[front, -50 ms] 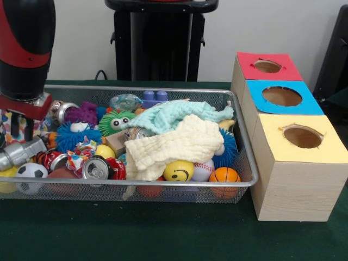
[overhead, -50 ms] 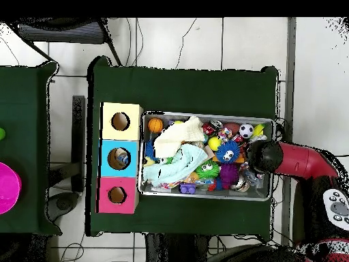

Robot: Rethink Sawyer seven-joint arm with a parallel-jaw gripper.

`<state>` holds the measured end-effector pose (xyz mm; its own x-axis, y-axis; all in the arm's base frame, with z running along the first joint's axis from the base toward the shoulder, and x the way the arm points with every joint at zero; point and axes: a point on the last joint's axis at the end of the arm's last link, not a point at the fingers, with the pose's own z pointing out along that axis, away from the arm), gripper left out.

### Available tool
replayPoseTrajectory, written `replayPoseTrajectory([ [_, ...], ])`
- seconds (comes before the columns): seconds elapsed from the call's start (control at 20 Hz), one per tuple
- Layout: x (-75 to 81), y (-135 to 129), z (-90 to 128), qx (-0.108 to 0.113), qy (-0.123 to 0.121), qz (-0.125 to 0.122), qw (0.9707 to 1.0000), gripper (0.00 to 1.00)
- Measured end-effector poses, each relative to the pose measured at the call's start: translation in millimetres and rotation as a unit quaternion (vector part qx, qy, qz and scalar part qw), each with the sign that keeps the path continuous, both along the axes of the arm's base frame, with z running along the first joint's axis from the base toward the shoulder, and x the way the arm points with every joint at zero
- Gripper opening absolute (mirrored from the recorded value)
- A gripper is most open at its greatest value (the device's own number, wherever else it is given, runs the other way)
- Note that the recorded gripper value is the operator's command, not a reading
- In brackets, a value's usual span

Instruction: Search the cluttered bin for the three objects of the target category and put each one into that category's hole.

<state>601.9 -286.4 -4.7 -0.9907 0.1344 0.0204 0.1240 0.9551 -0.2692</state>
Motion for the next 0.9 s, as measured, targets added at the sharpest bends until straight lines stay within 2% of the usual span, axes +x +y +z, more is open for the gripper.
replayPoseTrajectory([
  [0.3,1.7,-5.3,4.1,-0.004,0.018,-0.005,0.9998,1.00],
  [0.35,2.1,-5.6,4.1,-0.003,0.031,-0.009,0.9995,1.00],
  [0.7,0.1,-7.2,-2.0,0.001,0.061,-0.019,0.9979,1.00],
  [0.9,-1.9,-6.7,-6.2,0.004,0.071,-0.022,0.9972,1.00],
])
